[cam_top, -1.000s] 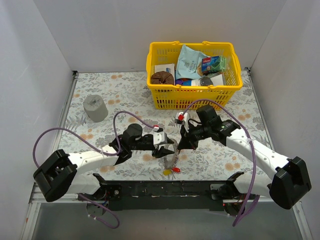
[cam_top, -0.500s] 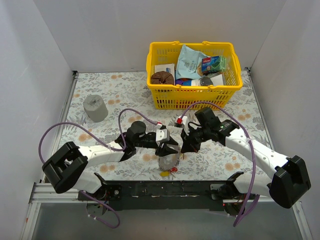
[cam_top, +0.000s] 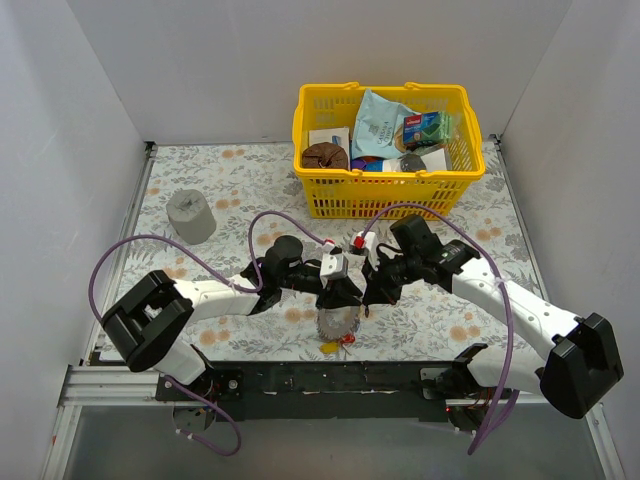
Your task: Put the keys on the keyring
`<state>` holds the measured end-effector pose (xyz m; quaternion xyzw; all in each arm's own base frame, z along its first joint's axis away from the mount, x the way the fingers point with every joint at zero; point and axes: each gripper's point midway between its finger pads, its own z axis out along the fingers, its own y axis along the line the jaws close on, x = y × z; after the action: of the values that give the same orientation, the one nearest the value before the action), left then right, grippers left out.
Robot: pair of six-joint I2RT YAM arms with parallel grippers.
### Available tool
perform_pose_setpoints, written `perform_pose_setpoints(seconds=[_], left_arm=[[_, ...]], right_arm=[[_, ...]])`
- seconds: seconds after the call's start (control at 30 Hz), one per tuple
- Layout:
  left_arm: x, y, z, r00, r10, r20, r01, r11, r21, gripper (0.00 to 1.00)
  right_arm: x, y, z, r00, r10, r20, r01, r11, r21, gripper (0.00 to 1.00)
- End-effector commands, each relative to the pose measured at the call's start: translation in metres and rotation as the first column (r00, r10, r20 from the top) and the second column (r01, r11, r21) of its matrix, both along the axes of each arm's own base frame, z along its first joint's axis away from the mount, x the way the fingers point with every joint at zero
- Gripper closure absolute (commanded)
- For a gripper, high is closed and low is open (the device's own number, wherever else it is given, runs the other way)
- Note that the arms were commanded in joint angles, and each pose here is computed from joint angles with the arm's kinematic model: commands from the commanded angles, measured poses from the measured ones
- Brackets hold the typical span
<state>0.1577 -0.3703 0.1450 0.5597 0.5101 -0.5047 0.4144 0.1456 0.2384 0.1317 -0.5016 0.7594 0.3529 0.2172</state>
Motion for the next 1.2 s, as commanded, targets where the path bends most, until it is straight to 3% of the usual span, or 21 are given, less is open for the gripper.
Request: perform_pose_setpoints(seconds=[0.0,0.13,0.37,0.47,0.7,0.77,1.0,1.17], left_arm=[[0.001,-0.003,0.014,0.999,-0.023,0.026,0.024,0.999,-0.023,0.77],[0.002,-0.004,0.013,0.999,-0.029,0.018,0.029,0.999,-0.02,0.85],[0.001,-0.007,0.015,0.999,-0.043,0.004,0.043,0.999,-0.025,0.87],[0.001,-0.007,0.015,0.999,-0.046,0.003,0.046,0.999,-0.025,1.0],[-0.001,-0.005,0.017,0.999,-0.038,-0.009,0.037,0.998,-0.042,1.0],[-0.001,-0.003,0.018,1.0,-0.012,-0.007,0.011,0.998,-0.057,1.0],[0.011,0.009,0.019,0.989,0.145,-0.017,-0.146,0.983,-0.111,1.0],[0.015,0.02,0.034,0.972,0.232,-0.029,-0.233,0.945,-0.228,1.0]], right_arm=[[0.005,0.007,0.02,0.998,0.003,0.059,-0.007,0.999,0.053,0.99],[0.005,0.007,0.021,0.998,0.005,0.06,-0.009,0.998,0.057,0.99],[0.004,0.007,0.02,0.998,0.007,0.058,-0.01,0.998,0.058,0.99],[0.004,0.007,0.02,0.998,0.006,0.059,-0.009,0.998,0.06,0.99],[0.009,0.012,0.029,0.995,-0.022,0.096,0.011,0.993,0.114,0.98],[0.011,0.015,0.032,0.992,-0.043,0.117,0.024,0.987,0.159,0.92],[0.02,0.014,0.044,0.973,-0.152,0.171,0.104,0.96,0.262,0.47],[0.018,0.012,0.05,0.972,-0.181,0.15,0.122,0.932,0.34,0.37]])
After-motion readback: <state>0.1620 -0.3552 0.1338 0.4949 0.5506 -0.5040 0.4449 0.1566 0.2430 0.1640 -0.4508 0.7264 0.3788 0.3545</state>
